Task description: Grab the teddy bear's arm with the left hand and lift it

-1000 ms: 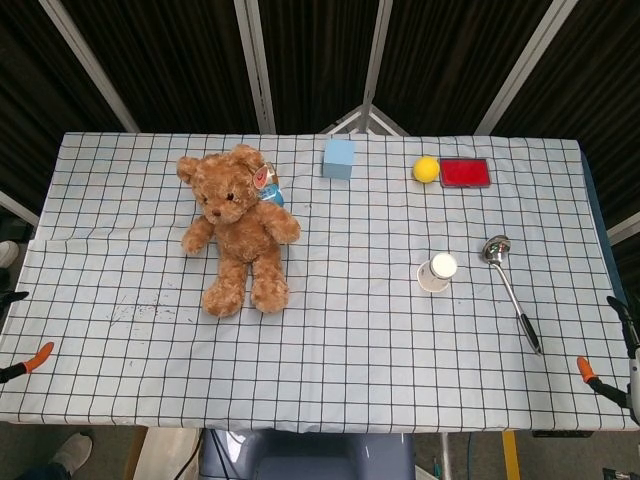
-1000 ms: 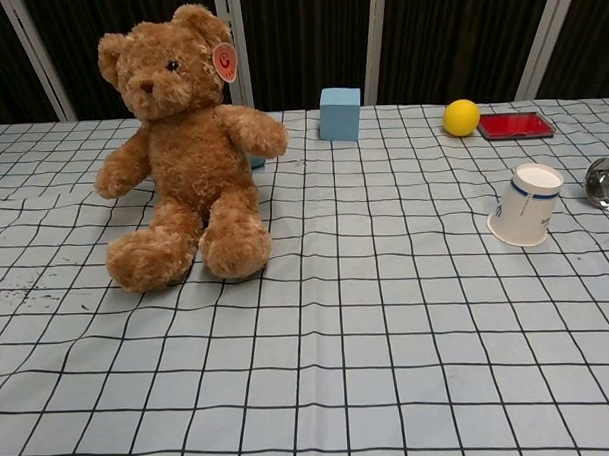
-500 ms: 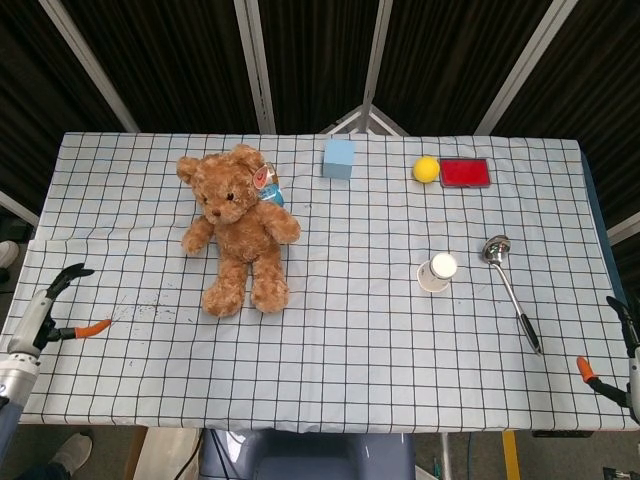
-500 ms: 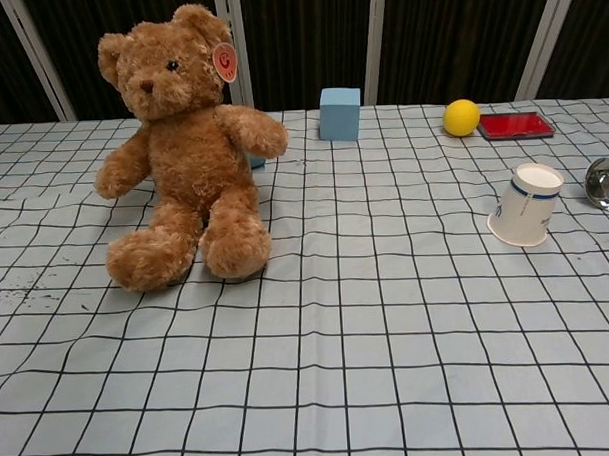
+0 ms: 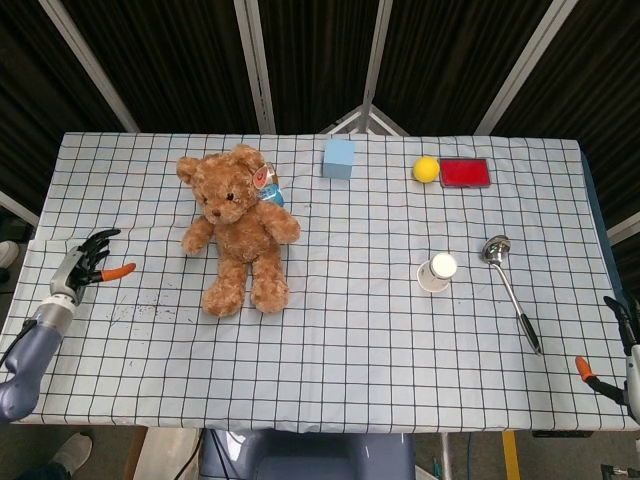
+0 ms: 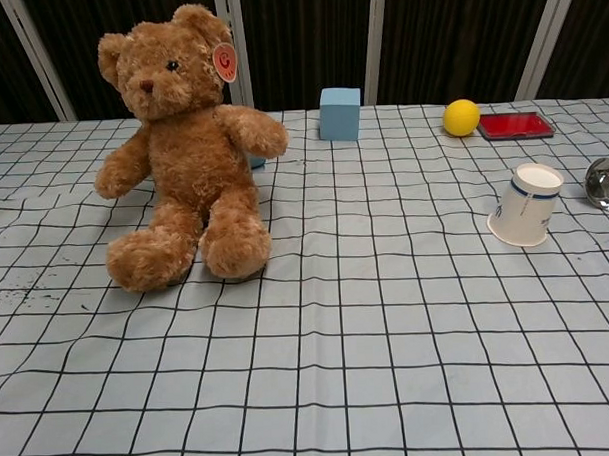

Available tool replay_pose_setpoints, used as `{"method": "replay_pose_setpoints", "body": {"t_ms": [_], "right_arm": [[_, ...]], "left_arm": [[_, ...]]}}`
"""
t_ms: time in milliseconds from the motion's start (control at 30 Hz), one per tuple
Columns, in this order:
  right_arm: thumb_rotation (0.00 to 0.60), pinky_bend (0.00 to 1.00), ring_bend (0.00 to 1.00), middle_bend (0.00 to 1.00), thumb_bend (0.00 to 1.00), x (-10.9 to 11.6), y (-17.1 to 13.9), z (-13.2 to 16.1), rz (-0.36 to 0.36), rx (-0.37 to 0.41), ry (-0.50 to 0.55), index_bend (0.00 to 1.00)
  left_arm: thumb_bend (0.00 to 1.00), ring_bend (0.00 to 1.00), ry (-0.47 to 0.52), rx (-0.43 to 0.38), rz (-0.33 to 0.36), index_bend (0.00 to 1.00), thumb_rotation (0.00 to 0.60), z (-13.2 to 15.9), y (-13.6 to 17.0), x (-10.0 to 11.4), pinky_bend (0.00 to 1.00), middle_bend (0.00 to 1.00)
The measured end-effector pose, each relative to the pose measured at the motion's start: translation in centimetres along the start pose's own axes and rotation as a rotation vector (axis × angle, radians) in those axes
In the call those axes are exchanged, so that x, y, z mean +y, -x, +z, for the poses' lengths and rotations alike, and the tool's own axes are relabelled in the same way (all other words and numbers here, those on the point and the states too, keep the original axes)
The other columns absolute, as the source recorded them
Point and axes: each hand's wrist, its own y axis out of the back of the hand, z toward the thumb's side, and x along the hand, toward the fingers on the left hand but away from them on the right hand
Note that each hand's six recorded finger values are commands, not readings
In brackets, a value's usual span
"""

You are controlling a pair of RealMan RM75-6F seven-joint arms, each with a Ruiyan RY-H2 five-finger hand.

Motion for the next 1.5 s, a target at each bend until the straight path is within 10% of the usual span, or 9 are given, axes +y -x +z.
{"method": "replay_pose_setpoints", "body": {"t_ms": [1100,1500], "right_arm": [[0.600,0.00,0.06,0.02,0.25,0.2,0.1,-0.5,-0.003,-0.011,0.005,0.12],[0.600,0.00,0.06,0.02,0.25,0.4,0.0,-0.4,-0.010,-0.005,0.010,0.12]], "left_arm": [[0.22,0.00,-0.023,0.009,-0.128,0.22,0.600,1.8,-6.0,-12.9,0.00,0.17],[0.27,0.00,0.001,-0.033,-0.101,0.27,0.600,2.8,-5.7,-14.1,0.00,0.23]]}}
